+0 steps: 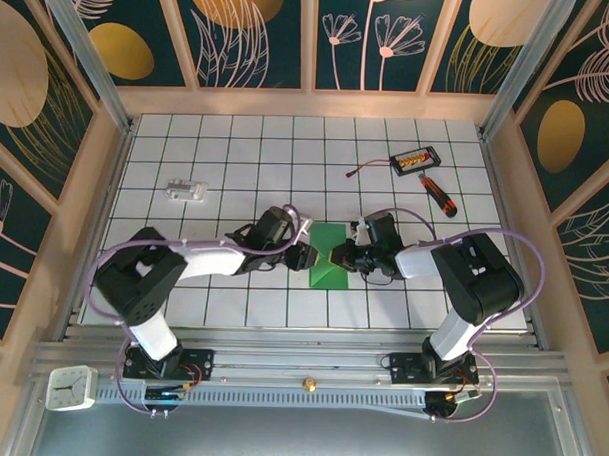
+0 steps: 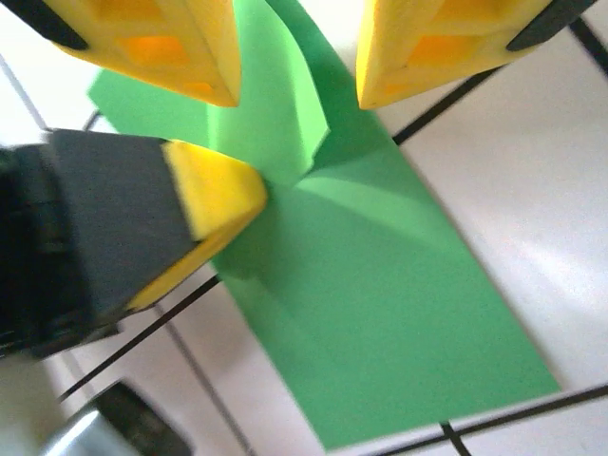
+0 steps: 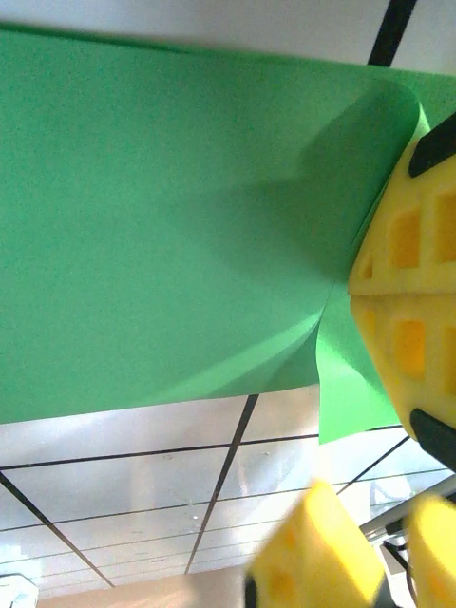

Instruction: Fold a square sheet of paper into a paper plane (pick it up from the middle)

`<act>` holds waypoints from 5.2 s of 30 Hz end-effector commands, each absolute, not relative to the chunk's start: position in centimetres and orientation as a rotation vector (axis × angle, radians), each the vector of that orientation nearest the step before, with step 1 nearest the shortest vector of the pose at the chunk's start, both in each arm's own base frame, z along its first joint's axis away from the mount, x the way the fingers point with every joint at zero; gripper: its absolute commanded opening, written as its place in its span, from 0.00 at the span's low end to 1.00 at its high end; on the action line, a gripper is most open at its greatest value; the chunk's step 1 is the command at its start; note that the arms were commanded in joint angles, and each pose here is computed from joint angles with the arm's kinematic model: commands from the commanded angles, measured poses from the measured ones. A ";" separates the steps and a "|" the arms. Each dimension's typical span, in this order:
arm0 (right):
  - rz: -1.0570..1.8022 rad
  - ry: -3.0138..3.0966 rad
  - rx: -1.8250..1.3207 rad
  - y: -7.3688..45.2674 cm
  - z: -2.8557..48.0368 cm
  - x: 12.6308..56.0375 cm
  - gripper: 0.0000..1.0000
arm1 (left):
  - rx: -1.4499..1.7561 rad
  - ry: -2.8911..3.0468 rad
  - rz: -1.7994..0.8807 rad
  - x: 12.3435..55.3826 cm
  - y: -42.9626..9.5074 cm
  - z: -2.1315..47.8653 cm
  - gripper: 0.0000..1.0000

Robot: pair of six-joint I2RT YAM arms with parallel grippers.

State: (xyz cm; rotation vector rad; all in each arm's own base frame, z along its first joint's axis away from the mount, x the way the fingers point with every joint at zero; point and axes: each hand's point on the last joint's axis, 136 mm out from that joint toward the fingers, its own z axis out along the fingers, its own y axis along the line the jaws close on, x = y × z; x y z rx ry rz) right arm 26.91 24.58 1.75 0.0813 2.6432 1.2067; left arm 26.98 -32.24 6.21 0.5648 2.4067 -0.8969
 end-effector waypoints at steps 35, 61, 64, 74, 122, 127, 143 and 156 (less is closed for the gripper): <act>1.046 2.790 0.143 21.9 -2.3 25.0 0.00 | 0.657 2.594 -0.933 21.8 -34.5 2.2 0.00; 1.040 2.799 0.136 22.0 -2.3 25.3 0.00 | 0.646 2.431 -1.169 21.8 -36.4 7.1 0.00; 1.044 2.799 0.137 22.1 -2.3 25.3 0.00 | 0.634 2.433 -1.201 22.2 -37.2 7.0 0.00; 1.044 2.800 0.139 22.0 -2.4 25.1 0.00 | 0.622 2.505 -1.123 23.3 -37.1 3.6 0.00; 1.022 2.818 0.147 21.6 -2.9 24.7 0.00 | 0.652 2.745 -1.011 20.7 -34.0 -1.1 0.00; 1.018 2.825 0.154 21.5 -3.1 24.7 0.00 | 0.673 2.800 -1.001 19.1 -32.7 -2.0 0.00; 1.006 2.835 0.152 21.4 -3.3 24.6 0.00 | 0.688 2.876 -0.962 16.4 -30.0 -2.2 0.00; 1.007 2.838 0.149 21.4 -3.4 24.6 0.00 | 0.610 2.656 -1.168 18.5 -32.3 4.3 0.00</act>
